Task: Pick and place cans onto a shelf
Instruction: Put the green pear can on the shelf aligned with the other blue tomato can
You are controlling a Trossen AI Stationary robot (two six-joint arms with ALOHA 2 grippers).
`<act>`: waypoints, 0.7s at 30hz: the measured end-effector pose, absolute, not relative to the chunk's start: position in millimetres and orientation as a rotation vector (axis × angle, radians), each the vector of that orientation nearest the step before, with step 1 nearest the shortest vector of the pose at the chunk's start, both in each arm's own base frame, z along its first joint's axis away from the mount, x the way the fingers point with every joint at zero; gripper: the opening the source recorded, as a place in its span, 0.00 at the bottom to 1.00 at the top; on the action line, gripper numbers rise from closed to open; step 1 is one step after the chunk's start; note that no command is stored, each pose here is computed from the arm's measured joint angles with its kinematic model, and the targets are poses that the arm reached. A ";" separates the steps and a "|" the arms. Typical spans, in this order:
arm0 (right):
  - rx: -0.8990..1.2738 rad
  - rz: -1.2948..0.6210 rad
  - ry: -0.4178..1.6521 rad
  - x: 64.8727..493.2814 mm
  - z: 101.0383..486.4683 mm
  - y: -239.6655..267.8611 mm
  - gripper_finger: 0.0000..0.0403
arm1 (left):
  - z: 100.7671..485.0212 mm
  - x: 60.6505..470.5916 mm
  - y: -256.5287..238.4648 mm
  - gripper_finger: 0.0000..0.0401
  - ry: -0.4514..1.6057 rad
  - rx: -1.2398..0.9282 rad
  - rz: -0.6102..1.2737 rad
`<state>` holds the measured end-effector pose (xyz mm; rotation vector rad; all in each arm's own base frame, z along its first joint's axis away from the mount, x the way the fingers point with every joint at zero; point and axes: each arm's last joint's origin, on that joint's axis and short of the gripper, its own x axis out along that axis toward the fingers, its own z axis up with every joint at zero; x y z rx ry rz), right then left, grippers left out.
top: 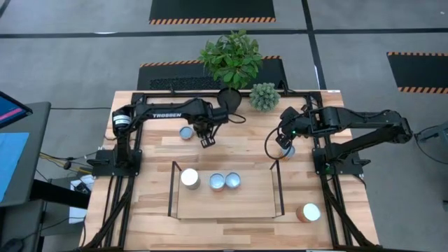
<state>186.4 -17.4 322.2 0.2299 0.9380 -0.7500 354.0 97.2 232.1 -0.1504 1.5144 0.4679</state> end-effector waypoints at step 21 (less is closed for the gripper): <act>0.264 -0.766 0.919 186.8 322.5 -17.4 0.33 | 360.5 332.3 -24.6 0.00 1.277 -0.211 0.315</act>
